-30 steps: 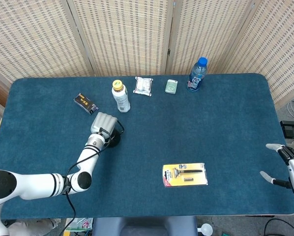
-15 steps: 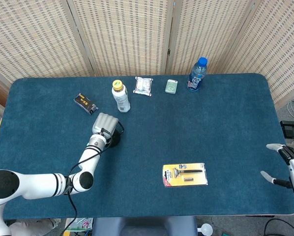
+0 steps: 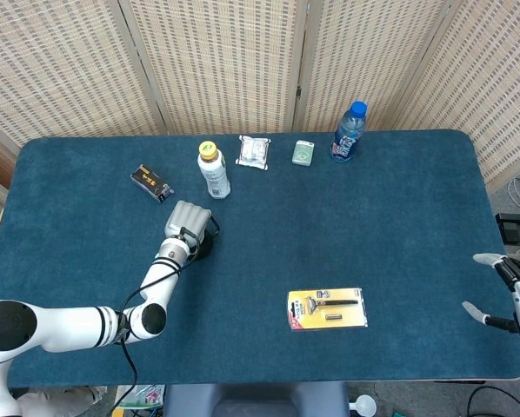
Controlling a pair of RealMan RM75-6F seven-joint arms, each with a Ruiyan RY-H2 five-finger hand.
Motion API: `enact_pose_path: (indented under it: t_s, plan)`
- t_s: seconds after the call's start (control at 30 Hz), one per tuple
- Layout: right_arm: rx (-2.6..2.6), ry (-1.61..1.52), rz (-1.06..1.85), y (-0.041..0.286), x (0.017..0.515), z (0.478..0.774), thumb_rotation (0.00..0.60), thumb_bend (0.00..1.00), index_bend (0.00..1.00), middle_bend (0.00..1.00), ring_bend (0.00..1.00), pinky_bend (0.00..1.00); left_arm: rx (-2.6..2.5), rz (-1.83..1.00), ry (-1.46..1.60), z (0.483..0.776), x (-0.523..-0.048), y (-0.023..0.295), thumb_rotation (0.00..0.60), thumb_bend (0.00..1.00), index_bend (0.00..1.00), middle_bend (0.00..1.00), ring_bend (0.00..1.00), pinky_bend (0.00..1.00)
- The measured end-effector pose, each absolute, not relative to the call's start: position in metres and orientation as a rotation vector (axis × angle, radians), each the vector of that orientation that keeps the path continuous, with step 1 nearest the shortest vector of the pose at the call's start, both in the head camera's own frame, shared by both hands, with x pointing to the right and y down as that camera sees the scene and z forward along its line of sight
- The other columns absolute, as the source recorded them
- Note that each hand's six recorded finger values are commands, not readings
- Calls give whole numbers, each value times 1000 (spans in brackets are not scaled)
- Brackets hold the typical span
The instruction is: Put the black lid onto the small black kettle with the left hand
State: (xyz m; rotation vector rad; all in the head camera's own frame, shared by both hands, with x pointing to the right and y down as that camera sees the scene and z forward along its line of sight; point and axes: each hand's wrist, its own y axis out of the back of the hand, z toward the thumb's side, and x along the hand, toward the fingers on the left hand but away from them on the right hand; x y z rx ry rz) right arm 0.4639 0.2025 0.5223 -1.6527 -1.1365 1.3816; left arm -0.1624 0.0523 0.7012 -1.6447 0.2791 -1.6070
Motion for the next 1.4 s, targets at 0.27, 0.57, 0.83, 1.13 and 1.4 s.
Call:
enact_pose_path:
  t_s: [0.27, 0.57, 0.83, 1.13, 1.4]
  plan:
    - [-1653, -1132, 1381, 202, 463, 523, 600, 85, 291, 297, 268, 389, -1633, -1607, 282, 699, -164, 52, 600, 135, 359, 1000, 962, 1000]
    - [-1651, -1136, 1374, 203, 463, 521, 600, 85, 291, 297, 268, 389, -1613, -1605, 291, 690, -167, 52, 600, 136, 358, 1000, 960, 1000]
    - [-1652, -1131, 1374, 204, 462, 521, 600, 85, 291, 297, 268, 389, -1627, -1598, 307, 677, -177, 58, 600, 437, 362, 1000, 943, 1000]
    - [-1653, -1125, 1378, 203, 461, 523, 600, 85, 291, 297, 268, 389, -1651, -1590, 326, 664, -195, 71, 600, 573, 354, 1000, 942, 1000]
    - [-1654, -1125, 1381, 203, 461, 524, 600, 86, 291, 297, 268, 389, -1663, -1612, 318, 668, -202, 75, 600, 657, 328, 1000, 942, 1000]
